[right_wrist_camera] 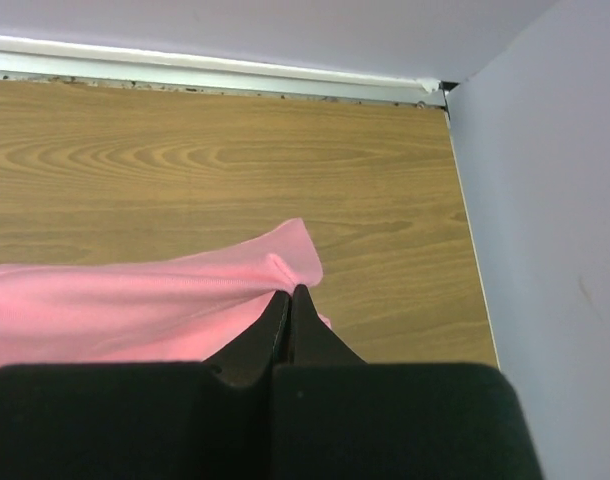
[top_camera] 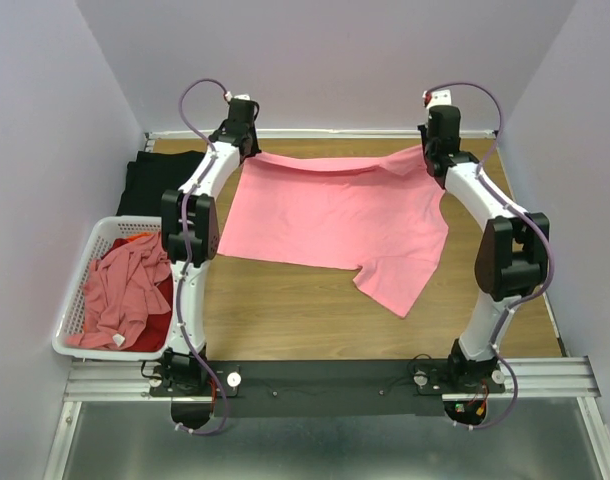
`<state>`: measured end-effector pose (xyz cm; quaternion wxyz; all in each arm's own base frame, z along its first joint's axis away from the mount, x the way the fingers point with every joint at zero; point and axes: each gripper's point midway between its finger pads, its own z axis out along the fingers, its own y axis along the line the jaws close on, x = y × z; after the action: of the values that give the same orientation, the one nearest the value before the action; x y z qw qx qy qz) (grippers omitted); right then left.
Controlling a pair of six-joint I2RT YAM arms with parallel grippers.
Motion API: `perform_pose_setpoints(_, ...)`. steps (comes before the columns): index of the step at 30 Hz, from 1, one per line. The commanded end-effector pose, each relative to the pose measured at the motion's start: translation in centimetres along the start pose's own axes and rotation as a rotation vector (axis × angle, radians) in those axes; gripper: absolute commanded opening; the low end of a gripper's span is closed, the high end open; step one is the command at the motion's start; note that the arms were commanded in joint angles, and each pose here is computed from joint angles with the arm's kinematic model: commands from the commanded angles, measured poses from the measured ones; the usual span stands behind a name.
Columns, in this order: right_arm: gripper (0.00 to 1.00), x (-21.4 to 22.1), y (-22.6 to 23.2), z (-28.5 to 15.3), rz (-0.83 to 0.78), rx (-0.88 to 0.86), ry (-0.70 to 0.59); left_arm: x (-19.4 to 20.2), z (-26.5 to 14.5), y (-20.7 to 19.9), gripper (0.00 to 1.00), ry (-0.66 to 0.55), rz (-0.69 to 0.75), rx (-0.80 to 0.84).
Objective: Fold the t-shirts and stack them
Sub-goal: Fold the tshirt
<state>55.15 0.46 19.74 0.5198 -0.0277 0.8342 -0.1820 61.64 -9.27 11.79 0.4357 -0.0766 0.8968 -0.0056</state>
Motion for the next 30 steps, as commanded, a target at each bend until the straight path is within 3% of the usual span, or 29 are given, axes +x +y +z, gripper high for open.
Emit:
perform_pose_setpoints(1, 0.01, 0.5, -1.1, -2.2, 0.077, 0.022, 0.081, -2.1, -2.8, 0.3, 0.0, 0.003, -0.082, 0.048)
perform_pose_setpoints(7, 0.01, 2.6, -0.9, -3.7, 0.168, 0.022, 0.165, -1.3, -3.9, 0.9, 0.0, 0.039, -0.111, 0.032)
perform_pose_setpoints(17, 0.01, 5.7, -0.3, -3.9, 0.208, 0.046, 0.269, -3.7, -7.4, 2.7, 0.0, -0.047, -0.183, -0.009)
perform_pose_setpoints(30, 0.01, 9.2, 0.4, -4.7, 0.225, 0.045, 0.373, 1.6, -6.3, 3.1, 0.0, 0.052, -0.215, -0.014)
